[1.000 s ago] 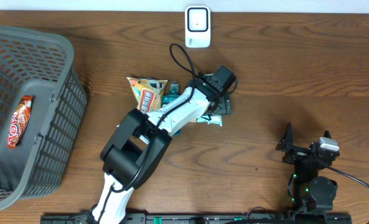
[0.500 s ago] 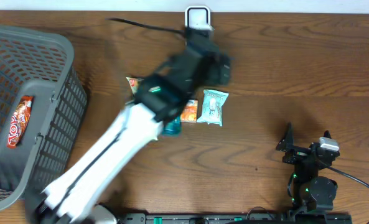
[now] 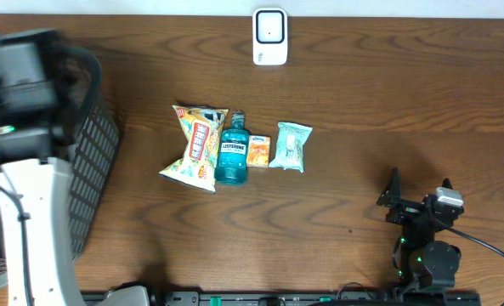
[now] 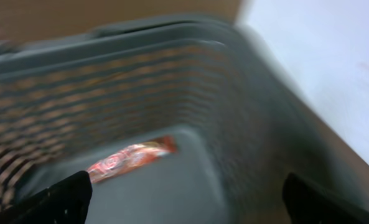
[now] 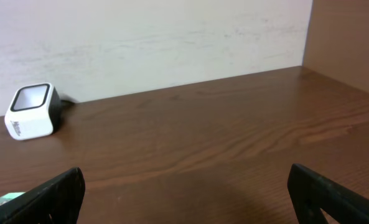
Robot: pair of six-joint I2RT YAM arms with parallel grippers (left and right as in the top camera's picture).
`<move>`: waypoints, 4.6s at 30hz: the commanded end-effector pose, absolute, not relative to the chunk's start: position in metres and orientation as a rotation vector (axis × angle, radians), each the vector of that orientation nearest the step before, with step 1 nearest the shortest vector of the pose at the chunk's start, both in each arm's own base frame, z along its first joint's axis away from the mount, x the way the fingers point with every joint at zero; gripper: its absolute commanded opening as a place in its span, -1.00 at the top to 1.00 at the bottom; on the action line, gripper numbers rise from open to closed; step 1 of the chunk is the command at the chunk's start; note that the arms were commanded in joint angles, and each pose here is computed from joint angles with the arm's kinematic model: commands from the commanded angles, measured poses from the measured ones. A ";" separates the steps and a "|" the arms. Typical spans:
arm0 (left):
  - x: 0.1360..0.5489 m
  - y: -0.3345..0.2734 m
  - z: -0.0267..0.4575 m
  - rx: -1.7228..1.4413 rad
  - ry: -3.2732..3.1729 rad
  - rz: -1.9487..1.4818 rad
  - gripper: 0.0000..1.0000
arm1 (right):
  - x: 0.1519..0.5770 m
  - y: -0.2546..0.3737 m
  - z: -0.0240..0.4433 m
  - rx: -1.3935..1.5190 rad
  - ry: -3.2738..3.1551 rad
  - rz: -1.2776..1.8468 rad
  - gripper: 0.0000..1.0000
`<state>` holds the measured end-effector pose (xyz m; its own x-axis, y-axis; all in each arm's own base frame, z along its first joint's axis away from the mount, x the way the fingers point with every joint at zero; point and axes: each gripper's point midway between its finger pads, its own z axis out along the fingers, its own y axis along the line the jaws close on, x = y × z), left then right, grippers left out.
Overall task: Scan the item barcode
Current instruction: 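Reach the left gripper into the basket toward the brown chocolate bar, then grasp the brown Top chocolate bar with the left gripper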
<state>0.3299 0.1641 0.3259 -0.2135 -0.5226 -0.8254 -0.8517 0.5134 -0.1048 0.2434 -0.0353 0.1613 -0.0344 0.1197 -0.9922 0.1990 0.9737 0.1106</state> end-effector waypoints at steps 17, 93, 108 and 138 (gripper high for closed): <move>0.254 0.266 0.107 -2.236 1.691 -0.004 -0.96 | 0.244 -0.033 0.161 0.229 1.612 -0.067 -0.99; 0.310 0.216 0.352 -1.179 1.340 -0.491 0.86 | 0.244 -0.033 0.161 0.229 1.612 -0.067 -0.99; 0.339 0.082 0.462 -0.505 1.321 -0.998 0.85 | 0.244 -0.033 0.161 0.229 1.612 -0.067 -0.98; 0.374 0.019 0.210 -0.388 2.262 -0.027 0.25 | 0.244 -0.033 0.161 0.229 1.612 -0.067 -0.99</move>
